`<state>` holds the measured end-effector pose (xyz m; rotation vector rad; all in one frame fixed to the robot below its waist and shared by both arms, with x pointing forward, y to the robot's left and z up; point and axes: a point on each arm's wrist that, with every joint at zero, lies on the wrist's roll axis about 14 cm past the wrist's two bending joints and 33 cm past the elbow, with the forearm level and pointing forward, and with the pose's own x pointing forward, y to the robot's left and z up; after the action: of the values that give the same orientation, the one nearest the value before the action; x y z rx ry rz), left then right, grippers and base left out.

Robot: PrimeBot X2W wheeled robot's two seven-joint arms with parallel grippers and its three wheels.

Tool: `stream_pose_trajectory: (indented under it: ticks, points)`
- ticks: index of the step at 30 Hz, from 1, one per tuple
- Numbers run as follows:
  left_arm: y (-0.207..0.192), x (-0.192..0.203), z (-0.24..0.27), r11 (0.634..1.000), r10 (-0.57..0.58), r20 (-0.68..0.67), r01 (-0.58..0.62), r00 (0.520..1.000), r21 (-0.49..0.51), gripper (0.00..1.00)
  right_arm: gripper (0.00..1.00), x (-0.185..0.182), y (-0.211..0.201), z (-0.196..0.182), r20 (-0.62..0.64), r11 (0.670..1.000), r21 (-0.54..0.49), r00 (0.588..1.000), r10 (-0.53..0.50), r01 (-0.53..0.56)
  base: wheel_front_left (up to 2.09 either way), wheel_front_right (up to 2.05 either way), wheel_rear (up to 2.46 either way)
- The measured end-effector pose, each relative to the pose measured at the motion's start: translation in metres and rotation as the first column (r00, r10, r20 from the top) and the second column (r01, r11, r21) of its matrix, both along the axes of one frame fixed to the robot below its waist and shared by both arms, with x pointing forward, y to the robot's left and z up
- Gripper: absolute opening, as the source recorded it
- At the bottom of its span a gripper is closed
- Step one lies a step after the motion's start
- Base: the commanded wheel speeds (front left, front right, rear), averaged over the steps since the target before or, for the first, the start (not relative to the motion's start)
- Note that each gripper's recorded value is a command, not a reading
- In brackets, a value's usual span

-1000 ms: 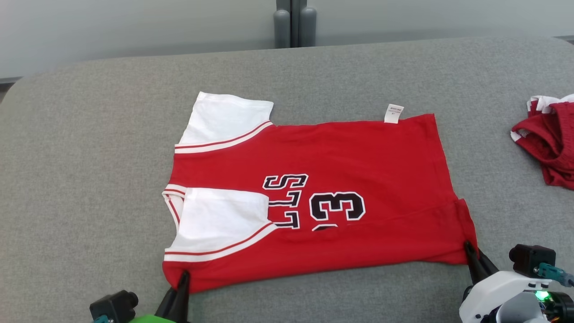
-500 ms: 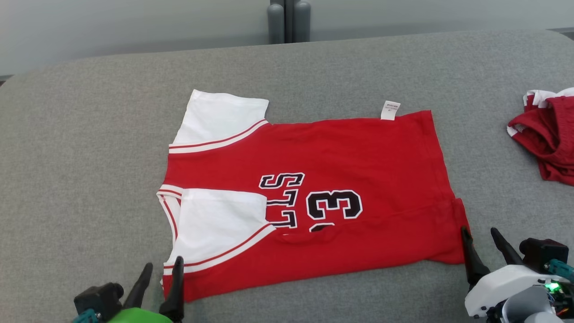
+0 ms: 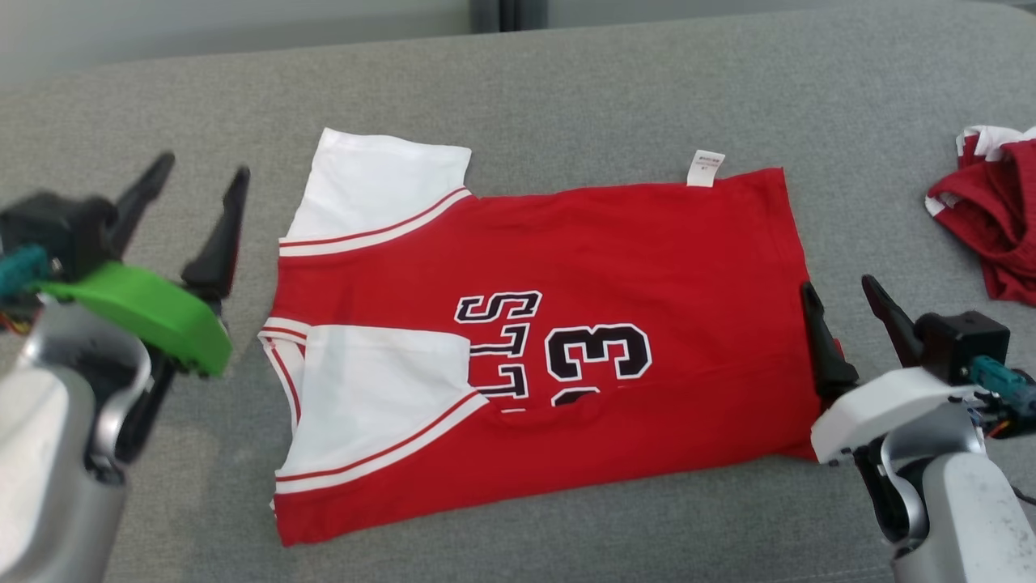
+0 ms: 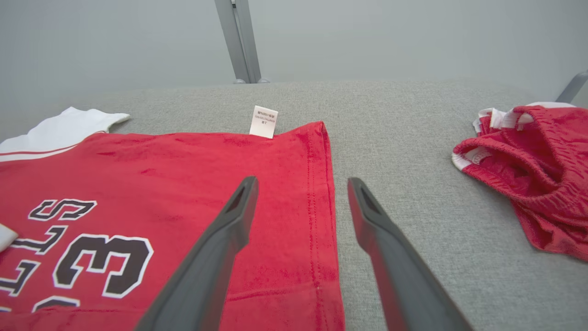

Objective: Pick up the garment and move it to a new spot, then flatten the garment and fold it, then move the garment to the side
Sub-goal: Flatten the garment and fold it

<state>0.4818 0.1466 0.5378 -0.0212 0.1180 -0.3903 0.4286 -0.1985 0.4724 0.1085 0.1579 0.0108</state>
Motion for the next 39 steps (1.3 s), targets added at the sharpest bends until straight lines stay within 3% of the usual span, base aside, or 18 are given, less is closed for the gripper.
stream_pose_trajectory:
  ticks: [6,11,24,33,34,35,37,39]
  points:
    - [-0.001,0.063,0.016,0.994,-0.039,-0.006,0.039,0.999,0.106,1.0,1.0,0.027,0.016,0.003,0.016,0.998,-0.016,0.998,0.056,-0.056,0.0,0.0,0.0]
    - [-0.012,0.095,-0.024,0.984,-0.074,-0.157,0.098,0.985,0.15,1.0,1.0,0.047,0.021,-0.004,0.009,0.996,-0.038,0.997,0.078,-0.077,0.0,0.0,0.0]
    - [-0.026,0.128,-0.147,0.979,-0.084,-0.449,0.158,0.889,0.129,1.0,1.0,0.059,0.003,-0.05,-0.073,0.996,-0.067,0.996,0.047,-0.052,0.0,0.0,0.0]
    - [-0.04,0.138,-0.182,0.975,-0.102,-0.509,0.186,0.855,0.117,1.0,1.0,0.05,-0.016,-0.07,-0.122,0.996,-0.084,0.993,-0.001,-0.009,0.0,0.0,0.0]
    - [-0.041,0.138,-0.184,0.975,-0.104,-0.514,0.19,0.852,0.118,0.88,1.0,0.052,-0.017,-0.069,-0.117,0.996,-0.086,0.993,-0.002,-0.008,0.0,0.0,0.0]
    - [-0.042,0.137,-0.185,0.974,-0.104,-0.517,0.191,0.85,0.119,0.51,1.0,0.053,-0.018,-0.068,-0.112,0.996,-0.087,0.994,-0.002,-0.007,0.0,0.0,0.0]
    - [-0.043,0.135,-0.184,0.973,-0.108,-0.522,0.197,0.846,0.119,0.15,1.0,0.055,-0.017,-0.065,-0.103,0.996,-0.09,0.995,0.001,-0.01,0.0,0.0,0.0]
    - [-0.047,0.133,-0.18,0.972,-0.117,-0.519,0.205,0.847,0.115,0.0,1.0,0.058,-0.015,-0.061,-0.091,0.995,-0.1,0.996,0.009,-0.019,0.0,0.0,0.0]
